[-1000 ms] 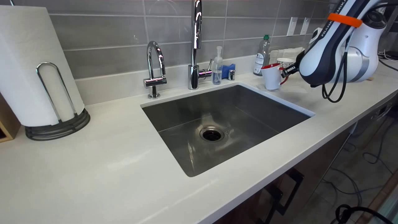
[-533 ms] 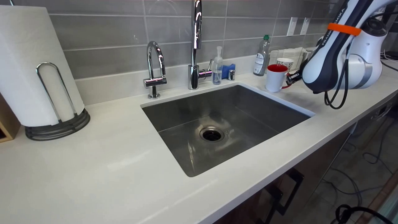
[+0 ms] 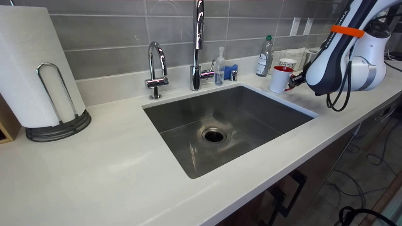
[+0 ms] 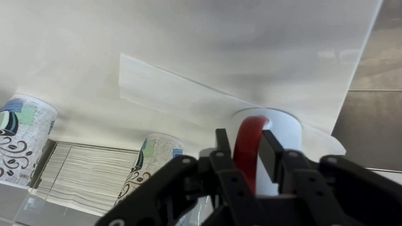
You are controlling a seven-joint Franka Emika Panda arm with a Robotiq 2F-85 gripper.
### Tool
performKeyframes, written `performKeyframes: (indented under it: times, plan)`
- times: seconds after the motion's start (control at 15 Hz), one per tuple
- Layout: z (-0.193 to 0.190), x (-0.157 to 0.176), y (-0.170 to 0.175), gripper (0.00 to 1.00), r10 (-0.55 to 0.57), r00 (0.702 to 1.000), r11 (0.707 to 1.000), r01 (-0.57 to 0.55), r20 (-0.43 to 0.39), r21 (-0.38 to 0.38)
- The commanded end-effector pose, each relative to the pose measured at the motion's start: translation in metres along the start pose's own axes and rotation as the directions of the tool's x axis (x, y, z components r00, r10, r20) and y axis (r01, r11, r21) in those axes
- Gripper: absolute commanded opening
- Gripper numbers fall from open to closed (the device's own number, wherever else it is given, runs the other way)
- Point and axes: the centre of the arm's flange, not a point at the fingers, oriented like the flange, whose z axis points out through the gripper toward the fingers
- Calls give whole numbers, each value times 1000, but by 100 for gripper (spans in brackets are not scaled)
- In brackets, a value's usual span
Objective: Pour the water out of the cup and take it out of the sink
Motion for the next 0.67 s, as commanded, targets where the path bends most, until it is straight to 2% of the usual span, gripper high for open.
performKeyframes:
  times: [0.0, 0.13, 0.33, 0.6]
  plan:
    - [8, -12, 1, 64, 19, 999, 1000, -20, 32, 9]
    - [9, -14, 0, 78, 22, 999, 1000, -23, 44, 17]
    - [4, -17, -11, 98, 18, 994, 995, -29, 112, 96]
    - [-15, -12, -23, 100, -2, 978, 984, -34, 208, 173]
